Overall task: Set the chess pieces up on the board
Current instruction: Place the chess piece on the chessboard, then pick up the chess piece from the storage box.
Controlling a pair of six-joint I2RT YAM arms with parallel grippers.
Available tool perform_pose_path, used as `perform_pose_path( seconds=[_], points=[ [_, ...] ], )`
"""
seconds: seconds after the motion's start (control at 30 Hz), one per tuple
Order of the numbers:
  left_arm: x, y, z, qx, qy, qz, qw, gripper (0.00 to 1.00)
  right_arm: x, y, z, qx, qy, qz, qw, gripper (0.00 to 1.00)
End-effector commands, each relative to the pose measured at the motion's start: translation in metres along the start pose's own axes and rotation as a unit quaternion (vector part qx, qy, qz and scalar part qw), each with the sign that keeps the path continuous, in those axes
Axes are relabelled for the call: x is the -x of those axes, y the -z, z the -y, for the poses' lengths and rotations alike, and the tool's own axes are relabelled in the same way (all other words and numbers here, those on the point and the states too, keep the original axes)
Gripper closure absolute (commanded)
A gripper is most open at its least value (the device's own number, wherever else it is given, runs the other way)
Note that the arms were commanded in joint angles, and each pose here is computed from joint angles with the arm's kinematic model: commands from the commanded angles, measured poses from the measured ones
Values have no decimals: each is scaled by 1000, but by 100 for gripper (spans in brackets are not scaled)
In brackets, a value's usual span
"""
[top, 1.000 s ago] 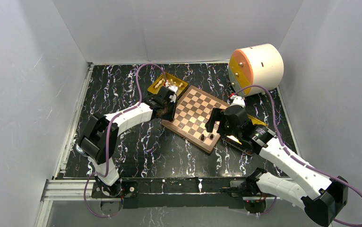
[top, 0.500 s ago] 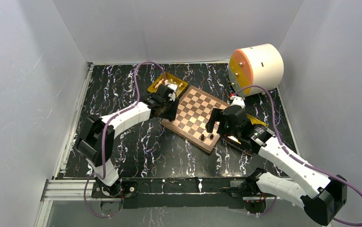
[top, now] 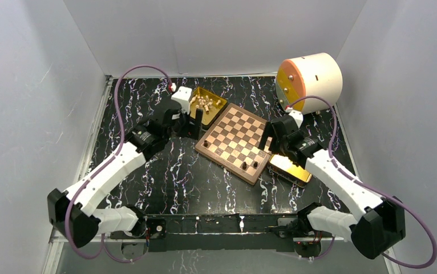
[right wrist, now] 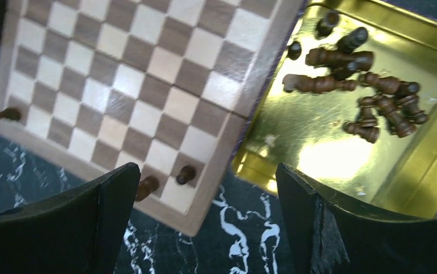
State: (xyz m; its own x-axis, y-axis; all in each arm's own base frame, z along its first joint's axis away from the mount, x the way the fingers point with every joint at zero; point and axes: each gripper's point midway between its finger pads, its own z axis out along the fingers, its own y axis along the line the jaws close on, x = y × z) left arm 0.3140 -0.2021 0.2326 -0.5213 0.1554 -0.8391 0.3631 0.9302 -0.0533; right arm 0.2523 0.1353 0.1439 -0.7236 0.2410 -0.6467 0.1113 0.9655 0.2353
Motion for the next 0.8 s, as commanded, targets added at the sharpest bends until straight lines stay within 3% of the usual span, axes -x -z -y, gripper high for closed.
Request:
perform_pose_path(
  seconds=[0.0, 0.23, 0.27, 0.4, 0.47, 0.77],
  points=[
    [-24, 12, -22, 35, -33, 2, 999, 8, 31, -11, 19, -27, -17, 14, 999, 1],
    [-43, 16, -40, 72, -25, 17, 997, 8, 53, -33, 72, -103, -52, 32, 993, 5],
    [-44, 18, -44, 81, -26, 19, 996, 7, 56, -36, 76, -106, -55, 36, 992, 7],
    [-45, 23, -49, 92, -25, 31, 995, 7, 66, -43, 93, -118, -68, 52, 989, 36],
    [-45, 25, -48, 86, -23, 35, 995, 7, 67, -48, 99, -125, -74, 56, 988, 45],
    [-42, 30, -46, 79, -24, 48, 995, 8, 47, -71, 106, -131, -81, 13, 988, 55]
  ],
)
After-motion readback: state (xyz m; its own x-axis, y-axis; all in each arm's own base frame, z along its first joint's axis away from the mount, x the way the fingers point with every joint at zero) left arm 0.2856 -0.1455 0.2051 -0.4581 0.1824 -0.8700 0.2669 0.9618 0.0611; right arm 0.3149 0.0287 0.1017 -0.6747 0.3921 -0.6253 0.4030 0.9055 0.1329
